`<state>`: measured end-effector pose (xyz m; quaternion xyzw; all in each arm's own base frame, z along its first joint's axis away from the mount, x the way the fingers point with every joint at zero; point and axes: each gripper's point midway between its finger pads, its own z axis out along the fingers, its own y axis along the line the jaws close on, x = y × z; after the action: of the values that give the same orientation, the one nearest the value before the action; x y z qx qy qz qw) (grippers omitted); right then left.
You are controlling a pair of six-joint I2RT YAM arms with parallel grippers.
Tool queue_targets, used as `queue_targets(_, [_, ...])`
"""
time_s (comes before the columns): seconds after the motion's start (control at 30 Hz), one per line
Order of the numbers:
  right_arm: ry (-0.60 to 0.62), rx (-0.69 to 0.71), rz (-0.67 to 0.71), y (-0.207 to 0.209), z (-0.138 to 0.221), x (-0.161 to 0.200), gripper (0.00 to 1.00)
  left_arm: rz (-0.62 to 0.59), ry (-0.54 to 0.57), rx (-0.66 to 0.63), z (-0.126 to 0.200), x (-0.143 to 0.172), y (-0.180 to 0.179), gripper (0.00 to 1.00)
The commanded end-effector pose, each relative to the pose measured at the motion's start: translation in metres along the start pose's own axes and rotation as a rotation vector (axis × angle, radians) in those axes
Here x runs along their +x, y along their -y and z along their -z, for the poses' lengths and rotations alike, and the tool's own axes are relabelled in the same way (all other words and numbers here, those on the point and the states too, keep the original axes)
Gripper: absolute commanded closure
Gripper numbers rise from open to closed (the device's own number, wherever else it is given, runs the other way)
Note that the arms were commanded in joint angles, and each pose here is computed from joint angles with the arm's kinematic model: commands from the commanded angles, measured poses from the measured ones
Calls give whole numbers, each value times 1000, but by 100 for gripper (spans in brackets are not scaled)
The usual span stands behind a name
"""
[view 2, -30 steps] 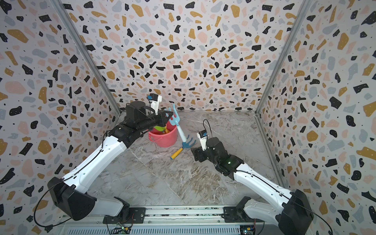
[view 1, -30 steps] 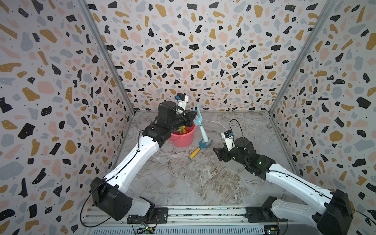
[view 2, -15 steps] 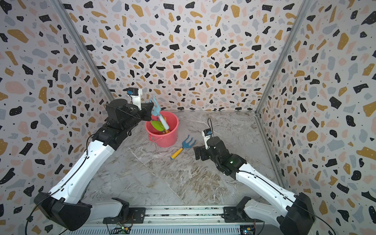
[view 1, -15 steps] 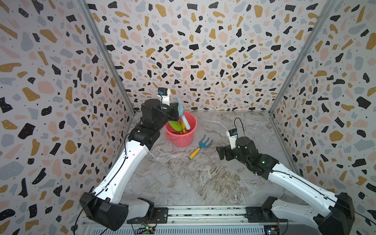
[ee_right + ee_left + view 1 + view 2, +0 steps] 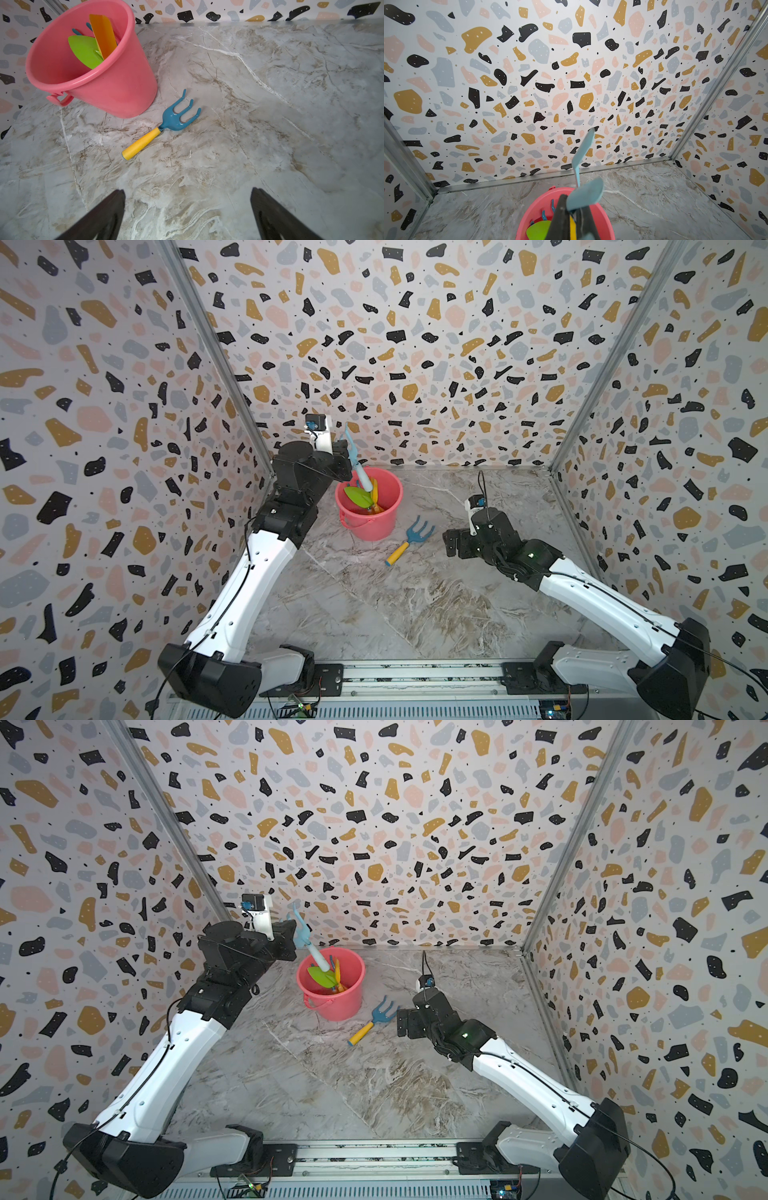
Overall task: Organize the gardening tools
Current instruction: Place the gardening tool in the container.
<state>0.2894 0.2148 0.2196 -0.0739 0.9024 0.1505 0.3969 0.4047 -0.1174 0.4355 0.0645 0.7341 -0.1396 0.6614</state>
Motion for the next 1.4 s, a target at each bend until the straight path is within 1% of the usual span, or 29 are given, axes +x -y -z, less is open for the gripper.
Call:
queue_targets(0.0, [-65, 47, -56, 6, -1, 11, 0, -11, 79, 4, -3, -18, -5, 100])
queue_targets(0.17, [-167, 115, -86, 9, -12, 23, 1, 8, 100, -14, -10, -19, -15, 100])
queue_targets(0.23, [-189, 134, -102, 10, -14, 25, 2, 22, 113, -9, -13, -20, -18, 100])
queue_targets(0.4, [-216, 147, -130, 11, -23, 34, 6, 26, 110, 0, -24, -21, -21, 100])
queue_targets(0.63, [-256, 142, -121, 4, -39, 38, 8, -14, 105, -2, -36, -14, -25, 100])
queue_targets(0.87, [-267, 128, -117, 0, -47, 42, 9, -4, 87, 27, -50, 9, -24, 100])
queue_targets(1.2, [-282, 131, -130, 0, -54, 49, 13, -48, 5, 20, -60, 55, -30, 100])
queue_targets(1.37, [-312, 145, -110, -4, -63, 54, 13, -56, -13, 16, -62, 72, -33, 100])
